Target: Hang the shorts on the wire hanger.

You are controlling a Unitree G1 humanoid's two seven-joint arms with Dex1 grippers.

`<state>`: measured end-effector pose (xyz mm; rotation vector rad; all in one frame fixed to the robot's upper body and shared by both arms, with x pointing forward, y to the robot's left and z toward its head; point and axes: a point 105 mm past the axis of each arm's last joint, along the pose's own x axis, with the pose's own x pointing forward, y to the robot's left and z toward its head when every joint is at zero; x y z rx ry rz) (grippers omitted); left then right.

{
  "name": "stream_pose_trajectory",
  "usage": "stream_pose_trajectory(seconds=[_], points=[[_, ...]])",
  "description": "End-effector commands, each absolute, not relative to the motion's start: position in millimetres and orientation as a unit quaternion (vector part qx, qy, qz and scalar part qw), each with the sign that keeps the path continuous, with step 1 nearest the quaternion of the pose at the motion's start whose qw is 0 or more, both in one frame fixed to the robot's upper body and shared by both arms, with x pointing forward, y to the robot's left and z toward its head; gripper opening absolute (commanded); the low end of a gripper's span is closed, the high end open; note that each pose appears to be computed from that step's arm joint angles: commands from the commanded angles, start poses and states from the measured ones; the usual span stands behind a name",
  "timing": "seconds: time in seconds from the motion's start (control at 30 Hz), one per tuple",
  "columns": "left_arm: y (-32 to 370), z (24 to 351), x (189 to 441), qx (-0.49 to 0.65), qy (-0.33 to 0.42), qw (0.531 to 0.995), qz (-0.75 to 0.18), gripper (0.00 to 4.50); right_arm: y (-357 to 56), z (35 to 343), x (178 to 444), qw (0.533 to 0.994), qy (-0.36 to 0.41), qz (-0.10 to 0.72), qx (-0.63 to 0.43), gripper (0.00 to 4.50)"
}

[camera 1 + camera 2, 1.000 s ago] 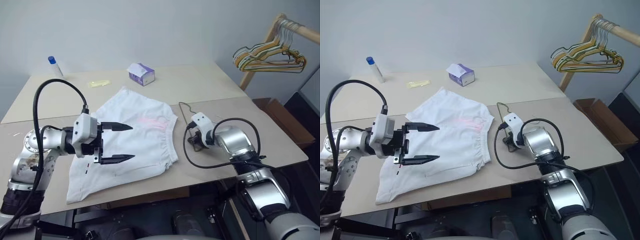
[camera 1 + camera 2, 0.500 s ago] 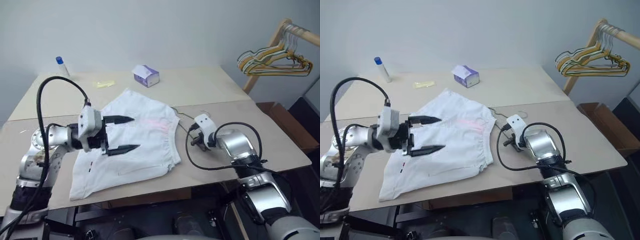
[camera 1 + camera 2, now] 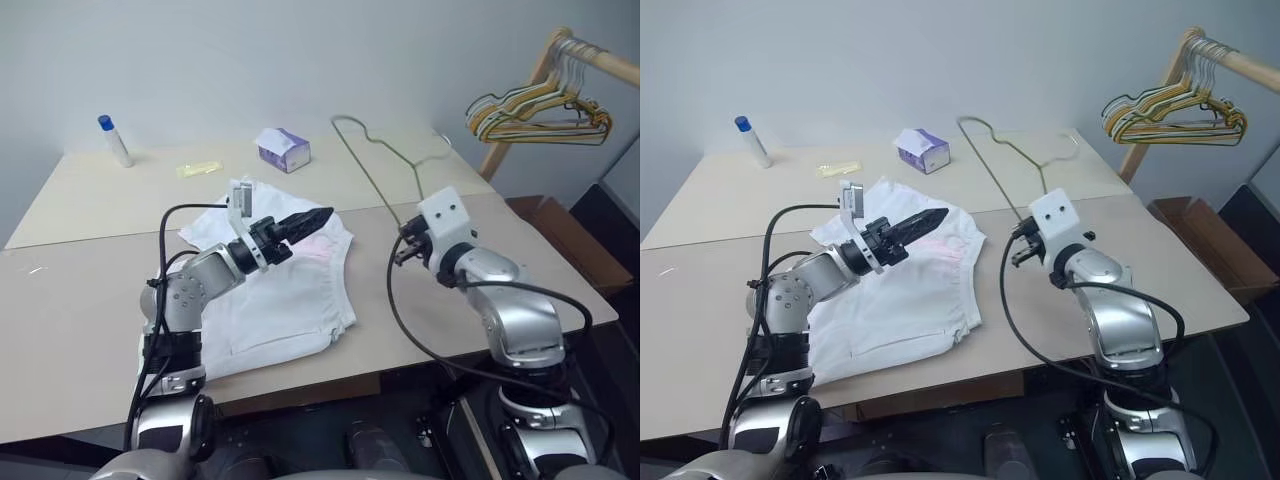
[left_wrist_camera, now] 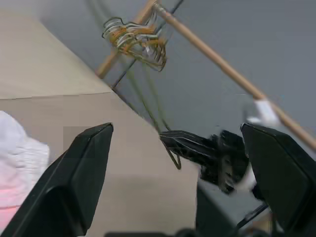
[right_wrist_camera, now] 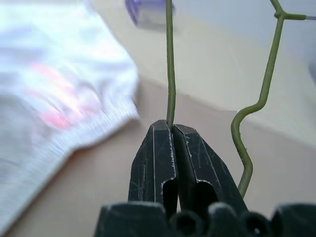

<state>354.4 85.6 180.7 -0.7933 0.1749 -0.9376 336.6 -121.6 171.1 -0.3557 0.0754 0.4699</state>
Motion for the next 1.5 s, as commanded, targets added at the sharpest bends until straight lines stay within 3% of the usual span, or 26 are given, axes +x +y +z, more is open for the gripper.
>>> stream_pose_trajectory(seconds=[0.03,0.13,0.3,0.4,0.77,0.97,1.1,1.3,1.4,1.5], points=[[89.9,207.1,362.1,-0.407,0.046,0.799,-0.44,4.5,-98.6,192.4,319.0,0.934,-0.048,0.283,-0.213,0.03],[92.0,224.1,360.6,-0.435,0.021,0.775,-0.458,4.5,-84.9,191.4,310.4,0.924,-0.07,0.309,-0.215,0.03],[96.7,229.8,363.4,-0.455,0.01,0.774,-0.441,4.5,-75.8,192.5,308.2,0.921,-0.084,0.316,-0.211,0.03],[100.4,228.7,366.2,-0.475,0.01,0.77,-0.426,3.85,-74.3,189.6,308.6,0.918,-0.085,0.318,-0.22,0.0],[102.3,228.1,371.0,-0.491,0.01,0.772,-0.404,0.17,-67.3,185.3,305.4,0.901,-0.107,0.333,-0.257,0.0],[101.3,227.7,371.5,-0.476,0.004,0.783,-0.401,0.04,-65.4,186.3,307.0,0.898,-0.117,0.327,-0.27,0.0],[99.1,231.4,365.4,-0.435,-0.021,0.796,-0.42,0.0,-62.1,183.5,304.1,0.883,-0.123,0.339,-0.3,1.16],[102.3,234.2,361.6,-0.406,-0.049,0.804,-0.432,0.0,-65.2,193.2,304.2,0.88,-0.143,0.337,-0.303,3.26],[110.1,236.5,363.5,-0.377,-0.065,0.817,-0.432,0.0,-73.4,204.7,302.5,0.896,-0.129,0.349,-0.24,4.31],[123.6,242.6,364.5,-0.335,-0.08,0.828,-0.442,0.0,-80.7,219.3,283.3,0.886,-0.111,0.426,-0.148,4.31]])
